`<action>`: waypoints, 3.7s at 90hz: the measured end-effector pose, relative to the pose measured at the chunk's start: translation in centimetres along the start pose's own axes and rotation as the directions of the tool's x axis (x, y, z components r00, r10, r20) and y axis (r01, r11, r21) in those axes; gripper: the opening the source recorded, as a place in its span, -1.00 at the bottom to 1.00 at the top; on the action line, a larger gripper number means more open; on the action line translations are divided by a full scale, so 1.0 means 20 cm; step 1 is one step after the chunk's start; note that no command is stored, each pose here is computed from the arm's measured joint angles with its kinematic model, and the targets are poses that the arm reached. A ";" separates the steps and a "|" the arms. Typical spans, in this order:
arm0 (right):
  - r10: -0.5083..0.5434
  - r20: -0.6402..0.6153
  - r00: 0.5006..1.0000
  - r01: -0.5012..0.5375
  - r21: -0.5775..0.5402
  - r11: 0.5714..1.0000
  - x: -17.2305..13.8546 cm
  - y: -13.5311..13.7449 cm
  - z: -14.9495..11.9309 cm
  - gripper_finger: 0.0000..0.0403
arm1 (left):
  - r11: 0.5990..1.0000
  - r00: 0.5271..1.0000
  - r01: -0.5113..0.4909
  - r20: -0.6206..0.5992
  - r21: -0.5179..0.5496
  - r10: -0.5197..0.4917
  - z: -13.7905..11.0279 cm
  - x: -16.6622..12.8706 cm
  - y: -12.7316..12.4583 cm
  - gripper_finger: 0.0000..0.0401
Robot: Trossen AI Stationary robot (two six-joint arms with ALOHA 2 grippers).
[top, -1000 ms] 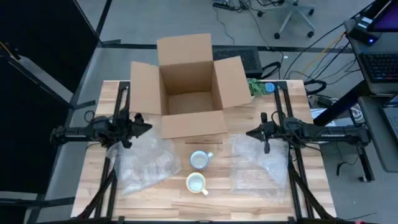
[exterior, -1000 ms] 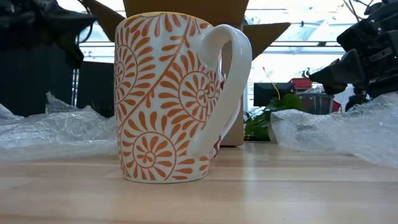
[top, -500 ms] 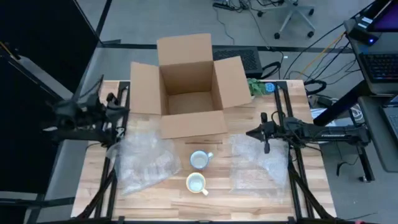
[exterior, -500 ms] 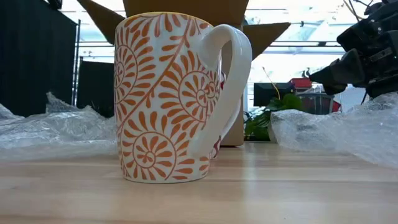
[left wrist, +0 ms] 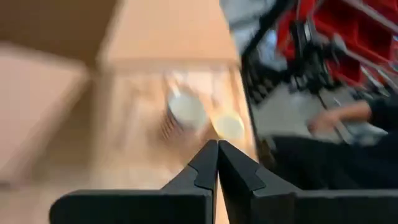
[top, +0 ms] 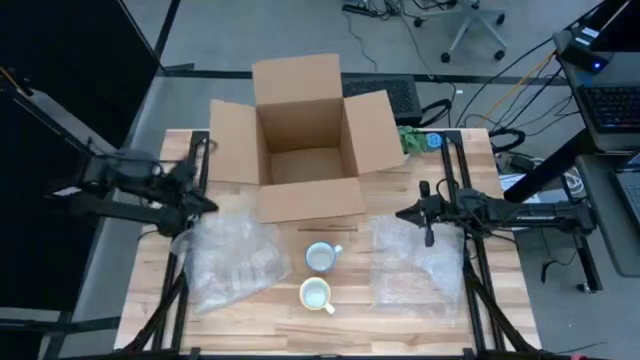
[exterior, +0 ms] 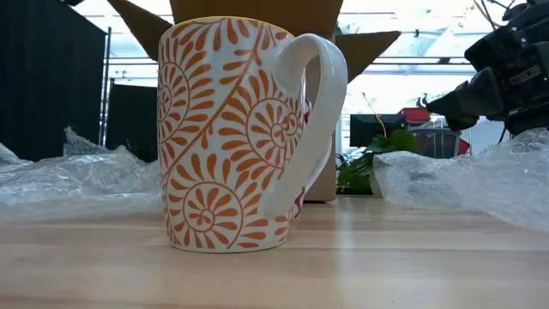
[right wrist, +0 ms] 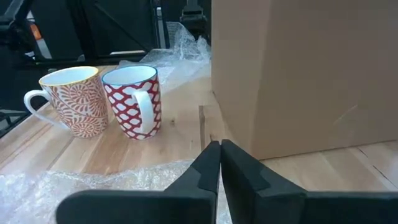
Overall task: Wrap mug
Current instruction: Wrap the yellow mug with bubble wrap
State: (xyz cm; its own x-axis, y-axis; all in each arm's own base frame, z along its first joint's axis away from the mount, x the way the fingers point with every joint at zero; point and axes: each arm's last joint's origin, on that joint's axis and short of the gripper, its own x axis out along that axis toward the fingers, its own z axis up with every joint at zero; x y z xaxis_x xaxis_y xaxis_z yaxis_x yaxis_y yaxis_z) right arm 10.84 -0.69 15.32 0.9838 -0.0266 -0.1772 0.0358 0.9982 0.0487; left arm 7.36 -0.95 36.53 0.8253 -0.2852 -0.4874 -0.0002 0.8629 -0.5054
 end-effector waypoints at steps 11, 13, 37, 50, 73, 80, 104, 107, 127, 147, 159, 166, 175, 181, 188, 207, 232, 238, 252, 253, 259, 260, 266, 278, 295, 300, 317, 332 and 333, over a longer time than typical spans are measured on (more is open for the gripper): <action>0.000 0.000 1.000 0.000 0.000 1.000 0.00 0.00 0.00 -1.00 | 0.996 0.995 0.031 -0.092 -0.078 -0.038 0.00 0.06 -0.02 -1.00; 0.000 0.000 1.000 0.000 0.000 1.000 0.00 0.00 0.00 -1.00 | 0.996 0.993 0.036 -0.107 -0.086 -0.046 0.00 0.07 -0.02 -1.00; 0.000 0.000 1.000 0.000 0.000 1.000 0.00 0.00 0.00 -1.00 | 0.997 0.957 -0.014 -0.291 -0.071 -0.007 -0.01 0.28 -0.10 -1.00; 0.000 0.000 1.000 0.000 0.000 1.000 0.00 0.00 0.00 -1.00 | 0.995 0.921 -0.083 -0.386 -0.049 0.058 -0.05 0.42 -0.17 -1.00; 0.000 0.000 1.000 0.000 0.000 1.000 0.00 0.00 0.00 -1.00 | 0.959 0.833 -0.281 -0.490 0.024 0.256 -0.19 0.60 -0.26 -1.00; 0.000 0.000 1.000 0.000 0.000 1.000 0.00 0.00 0.00 -1.00 | 0.938 0.805 -0.345 -0.502 0.040 0.317 -0.22 0.65 -0.26 -1.00; 0.000 0.000 1.000 0.000 0.000 1.000 0.00 0.00 0.00 -1.00 | 0.832 0.689 -0.522 -0.482 0.186 0.540 -0.27 0.77 -0.22 -1.00; 0.000 0.000 1.000 0.000 0.000 1.000 0.00 0.00 0.00 -1.00 | 0.811 0.670 -0.547 -0.473 0.208 0.573 -0.27 0.76 -0.21 -1.00; 0.000 0.000 1.000 0.000 0.000 1.000 0.00 0.00 0.00 -1.00 | 0.742 0.615 -0.645 -0.454 0.183 0.645 -0.24 0.70 -0.14 -0.76; 0.000 0.000 1.000 0.000 0.000 1.000 0.00 0.00 0.00 -1.00 | 0.675 0.539 -0.718 -0.477 0.170 0.694 -0.22 0.67 0.01 -0.33; 0.000 0.000 1.000 0.000 0.000 1.000 0.00 0.00 0.00 -1.00 | 0.656 0.480 -0.708 -0.505 0.260 0.718 -0.23 0.69 0.12 -0.19; 0.000 0.000 1.000 0.000 0.000 1.000 0.00 0.00 0.00 -1.00 | 0.674 0.468 -0.693 -0.550 0.258 0.692 -0.23 0.71 0.18 -0.16; 0.000 0.000 1.000 0.000 0.000 1.000 0.00 0.00 0.00 -1.00 | 0.708 0.487 -0.664 -0.581 0.238 0.652 -0.23 0.73 0.25 -0.16; 0.000 0.000 1.000 0.000 0.000 1.000 0.00 0.00 0.00 -1.00 | 0.709 0.479 -0.657 -0.584 0.256 0.655 -0.23 0.73 0.29 -0.16; 0.000 0.000 1.000 0.000 0.000 1.000 0.00 0.00 0.00 -1.00 | 0.701 0.470 -0.655 -0.574 0.283 0.670 -0.22 0.74 0.32 -0.16; 0.000 0.000 1.000 0.000 0.000 1.000 0.00 0.00 0.00 -1.00 | 0.734 0.489 -0.568 -0.566 0.371 0.664 -0.24 0.80 0.39 -0.16; 0.000 0.000 1.000 0.000 0.000 1.000 0.00 0.00 0.00 -1.00 | 0.737 0.410 -0.490 -0.623 0.465 0.666 -0.32 0.89 0.47 -0.16; 0.000 0.000 1.000 0.000 0.000 1.000 0.00 0.00 0.00 -1.00 | 0.738 0.401 -0.488 -0.631 0.466 0.664 -0.32 0.90 0.47 -0.21; 0.000 0.000 1.000 0.000 0.000 1.000 0.00 0.00 0.00 -1.00 | 0.772 0.411 -0.478 -0.670 0.419 0.618 -0.33 0.91 0.47 -0.76; 0.000 0.000 1.000 0.000 0.000 1.000 0.00 0.00 0.00 -1.00 | 0.774 0.412 -0.477 -0.672 0.416 0.616 -0.33 0.91 0.47 -0.80; 0.000 0.000 1.000 0.000 0.000 1.000 0.00 0.00 0.00 -1.00 | 0.771 0.409 -0.499 -0.676 0.396 0.613 -0.33 0.91 0.47 -0.93; 0.000 0.000 1.000 0.000 0.000 1.000 0.00 0.00 0.00 -1.00 | 0.769 0.407 -0.504 -0.677 0.393 0.613 -0.33 0.90 0.47 -0.94; 0.000 0.000 1.000 0.000 0.000 1.000 0.00 0.00 0.00 -1.00 | 0.761 0.389 -0.522 -0.687 0.384 0.614 -0.32 0.88 0.45 -0.97; 0.000 0.000 1.000 0.000 0.000 1.000 0.00 0.00 0.00 -1.00 | 0.762 0.412 -0.530 -0.673 0.372 0.615 -0.24 0.85 0.35 -0.99; 0.000 0.000 1.000 0.000 0.000 1.000 0.00 0.00 0.00 -1.00 | 0.790 0.511 -0.501 -0.616 0.353 0.600 -0.10 0.77 0.15 -1.00; 0.000 -0.001 1.000 0.000 0.000 1.000 0.00 0.00 0.00 -1.00 | 0.807 0.558 -0.479 -0.590 0.346 0.584 -0.06 0.76 0.09 -1.00; 0.000 0.000 1.000 0.000 0.000 1.000 0.00 0.00 0.00 -1.00 | 0.891 0.693 -0.389 -0.563 0.234 0.450 0.02 0.72 -0.10 -1.00; 0.000 0.000 1.000 0.000 0.000 1.000 0.00 0.00 0.00 -1.00 | 0.934 0.727 -0.345 -0.602 0.097 0.331 0.01 0.69 -0.23 -1.00; 0.000 0.000 1.000 0.000 0.000 1.000 0.00 0.00 0.00 -1.00 | 0.935 0.727 -0.344 -0.606 0.086 0.323 0.00 0.69 -0.24 -1.00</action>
State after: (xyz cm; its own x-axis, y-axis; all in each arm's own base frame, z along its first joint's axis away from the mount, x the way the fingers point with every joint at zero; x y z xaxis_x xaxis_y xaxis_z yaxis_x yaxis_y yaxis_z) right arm 10.84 -0.69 15.32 0.9838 -0.0266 -0.1772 0.0357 0.9982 0.0484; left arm 18.78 -8.91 32.26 0.2579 -0.1813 -0.9490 -0.2358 0.9407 -0.2438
